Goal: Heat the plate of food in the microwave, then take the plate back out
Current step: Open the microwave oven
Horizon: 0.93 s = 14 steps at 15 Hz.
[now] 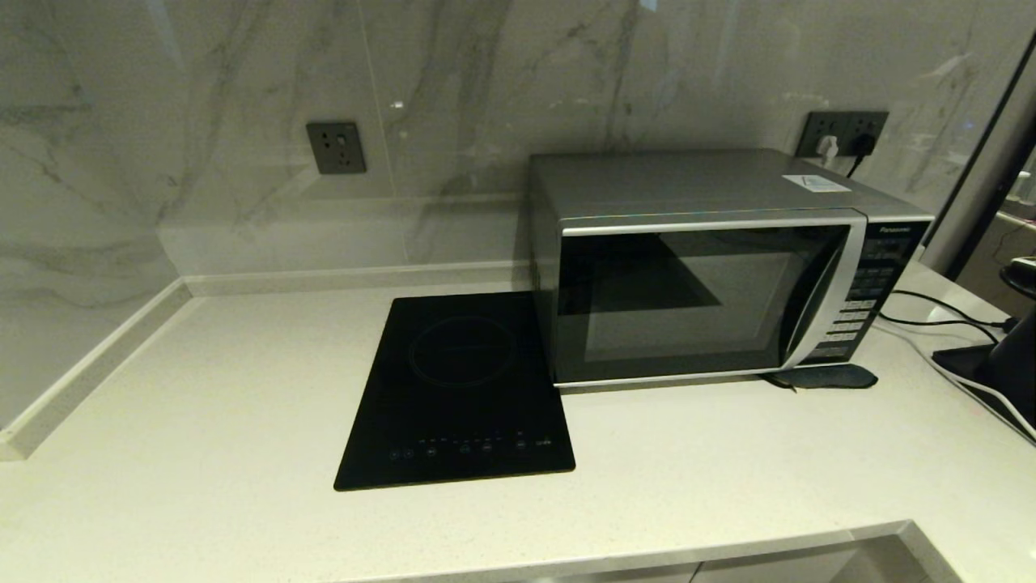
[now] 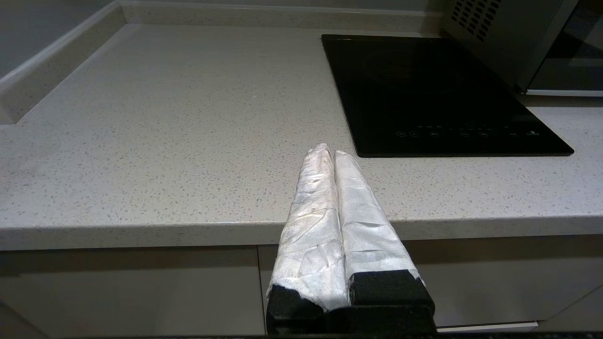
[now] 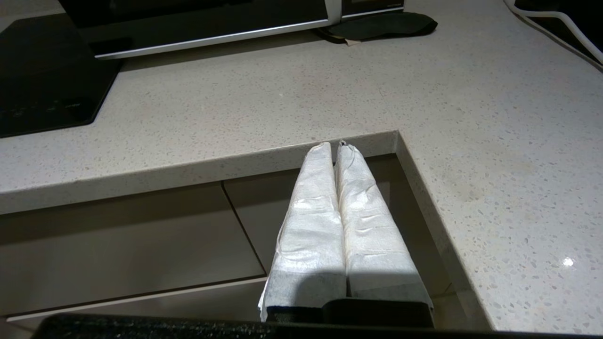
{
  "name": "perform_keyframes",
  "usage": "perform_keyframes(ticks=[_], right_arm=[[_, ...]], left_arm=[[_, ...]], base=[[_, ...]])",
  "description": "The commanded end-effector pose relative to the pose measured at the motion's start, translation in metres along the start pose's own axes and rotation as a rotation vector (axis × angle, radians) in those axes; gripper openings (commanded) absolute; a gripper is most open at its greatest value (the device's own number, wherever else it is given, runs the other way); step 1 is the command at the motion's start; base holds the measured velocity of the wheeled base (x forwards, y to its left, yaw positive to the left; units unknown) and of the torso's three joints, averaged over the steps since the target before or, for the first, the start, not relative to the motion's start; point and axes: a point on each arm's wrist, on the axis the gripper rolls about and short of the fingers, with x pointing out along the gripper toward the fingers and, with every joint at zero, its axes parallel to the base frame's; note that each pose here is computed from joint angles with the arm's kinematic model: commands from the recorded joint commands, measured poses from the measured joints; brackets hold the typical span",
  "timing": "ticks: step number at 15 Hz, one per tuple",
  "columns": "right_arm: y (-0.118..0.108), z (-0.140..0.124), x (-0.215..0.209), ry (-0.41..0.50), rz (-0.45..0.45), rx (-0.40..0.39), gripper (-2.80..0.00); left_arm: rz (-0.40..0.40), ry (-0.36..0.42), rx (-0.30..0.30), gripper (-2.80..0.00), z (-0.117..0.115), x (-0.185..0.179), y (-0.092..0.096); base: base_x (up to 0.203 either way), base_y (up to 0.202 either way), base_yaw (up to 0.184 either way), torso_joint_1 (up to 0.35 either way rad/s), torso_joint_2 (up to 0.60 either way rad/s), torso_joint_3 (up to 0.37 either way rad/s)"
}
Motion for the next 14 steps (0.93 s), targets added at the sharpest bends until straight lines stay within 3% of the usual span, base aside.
perform_keyframes(ticks=[1,14], right_arm=[[-0.0001,-0.0005,0.0002,0.006,-0.001,0.003,-2.80],[0.0001,0.0003,0.0006,-0.007,0.002,0.004,-2.80]], left_arm=[[0.000,0.001,-0.001,-2.80,0.0001,0.0001,0.0000],[0.000,0.001,-0.001,-2.80,0.0001,0.0001,0.0000]], base=[[0.000,0.000,0.000,0.000,0.00,0.000],[0.000,0.000,0.000,0.000,0.00,0.000]])
